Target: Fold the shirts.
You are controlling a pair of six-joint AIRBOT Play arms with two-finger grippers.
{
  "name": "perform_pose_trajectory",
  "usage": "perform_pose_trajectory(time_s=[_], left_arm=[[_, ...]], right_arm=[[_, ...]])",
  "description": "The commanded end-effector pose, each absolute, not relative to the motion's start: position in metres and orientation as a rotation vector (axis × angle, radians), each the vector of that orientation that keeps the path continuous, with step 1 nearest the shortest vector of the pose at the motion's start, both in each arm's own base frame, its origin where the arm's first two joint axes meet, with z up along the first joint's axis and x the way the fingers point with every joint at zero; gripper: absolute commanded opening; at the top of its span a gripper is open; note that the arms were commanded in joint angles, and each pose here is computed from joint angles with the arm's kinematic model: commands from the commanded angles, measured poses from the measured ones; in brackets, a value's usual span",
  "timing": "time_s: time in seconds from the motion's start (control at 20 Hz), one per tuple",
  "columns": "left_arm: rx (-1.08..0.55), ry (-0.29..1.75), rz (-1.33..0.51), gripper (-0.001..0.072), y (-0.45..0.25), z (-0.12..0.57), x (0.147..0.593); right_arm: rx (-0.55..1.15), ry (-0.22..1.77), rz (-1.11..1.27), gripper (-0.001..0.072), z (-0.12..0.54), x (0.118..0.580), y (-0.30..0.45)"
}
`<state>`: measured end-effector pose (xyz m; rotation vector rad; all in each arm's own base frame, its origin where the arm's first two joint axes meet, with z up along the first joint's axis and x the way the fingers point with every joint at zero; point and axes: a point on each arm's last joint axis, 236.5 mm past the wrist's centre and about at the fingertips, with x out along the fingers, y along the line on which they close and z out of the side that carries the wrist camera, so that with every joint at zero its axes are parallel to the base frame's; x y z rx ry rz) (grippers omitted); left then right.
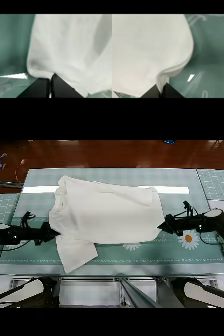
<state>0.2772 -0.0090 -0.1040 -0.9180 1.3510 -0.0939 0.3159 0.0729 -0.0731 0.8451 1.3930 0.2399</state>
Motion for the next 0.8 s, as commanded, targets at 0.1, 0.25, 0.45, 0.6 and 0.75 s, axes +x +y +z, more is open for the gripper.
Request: perform_pose_trajectory(time_s=[0.1, 0.25, 0.45, 0.6, 0.75], left_arm=[[-0.957, 0.863, -0.408, 0.002, -0.022, 0.087, 0.375], [-0.776, 0.441, -0.445, 0.002, -0.006, 0.253, 0.404], [-0.477, 0.108, -0.449, 0.0019, -0.016, 0.415, 0.367], [-0.278, -0.017, -0.397, 0.0019, -0.031, 0.482, 0.321], [-0.063, -0.122, -0.283, 0.002, -0.042, 0.523, 0.265]], right_arm=[[0.609, 1.128, 0.386, 0.0026, 0.07, 0.379, 0.068], [0.416, 0.79, 0.363, 0.0027, 0.215, 0.404, 0.05], [0.229, 0.405, 0.318, 0.0026, 0.384, 0.365, 0.044], [0.126, 0.211, 0.256, 0.0027, 0.457, 0.308, 0.042], [0.07, 0.113, 0.173, 0.0027, 0.485, 0.25, 0.037]])
